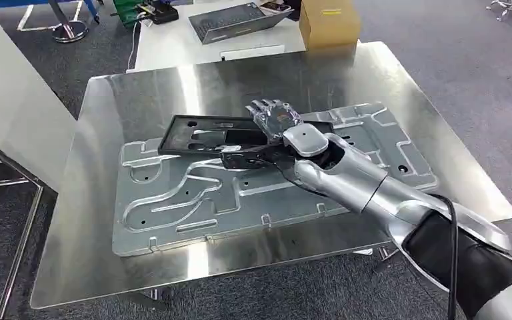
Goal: Take the parts from the cabinet and place them on the table.
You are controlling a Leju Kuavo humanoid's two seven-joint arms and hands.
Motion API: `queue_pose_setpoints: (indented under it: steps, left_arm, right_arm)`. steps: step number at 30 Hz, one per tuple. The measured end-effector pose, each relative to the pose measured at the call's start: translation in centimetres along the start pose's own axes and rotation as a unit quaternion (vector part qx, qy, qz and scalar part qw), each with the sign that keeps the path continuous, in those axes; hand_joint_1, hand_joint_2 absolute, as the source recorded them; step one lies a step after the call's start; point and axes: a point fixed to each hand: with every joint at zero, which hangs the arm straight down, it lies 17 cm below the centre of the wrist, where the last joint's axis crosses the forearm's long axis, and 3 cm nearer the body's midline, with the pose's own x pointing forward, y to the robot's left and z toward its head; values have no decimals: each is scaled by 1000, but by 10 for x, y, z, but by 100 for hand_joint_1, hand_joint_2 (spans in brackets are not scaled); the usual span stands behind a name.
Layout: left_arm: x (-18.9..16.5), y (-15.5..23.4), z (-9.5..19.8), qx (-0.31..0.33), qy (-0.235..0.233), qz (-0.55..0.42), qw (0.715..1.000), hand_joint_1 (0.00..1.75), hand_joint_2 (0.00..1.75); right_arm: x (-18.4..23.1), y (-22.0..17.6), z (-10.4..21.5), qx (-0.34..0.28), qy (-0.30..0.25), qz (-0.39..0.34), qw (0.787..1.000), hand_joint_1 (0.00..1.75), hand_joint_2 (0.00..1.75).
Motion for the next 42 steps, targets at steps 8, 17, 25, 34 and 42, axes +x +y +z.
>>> queue_pose_setpoints:
  steps: [8,17,25,34,42]
  left_arm:
    - [0,-6,2,-11,-3,4,1000,0,0]
    - [-5,-8,2,-12,8,10,1000,0,0]
    - [-4,-9,2,-14,9,13,1000,0,0]
    - [2,-4,0,-9,6,14,1000,0,0]
    - [1,-7,2,-12,6,14,1000,0,0]
  right_arm:
    - [-7,10,4,9,5,-5,1000,0,0]
    - [-8,8,4,10,6,-4,1000,0,0]
    - [-6,8,5,13,6,-2,1000,0,0]
    - [-13,6,7,13,10,1,1000,0,0]
    - [-14,5,7,12,11,2,1000,0,0]
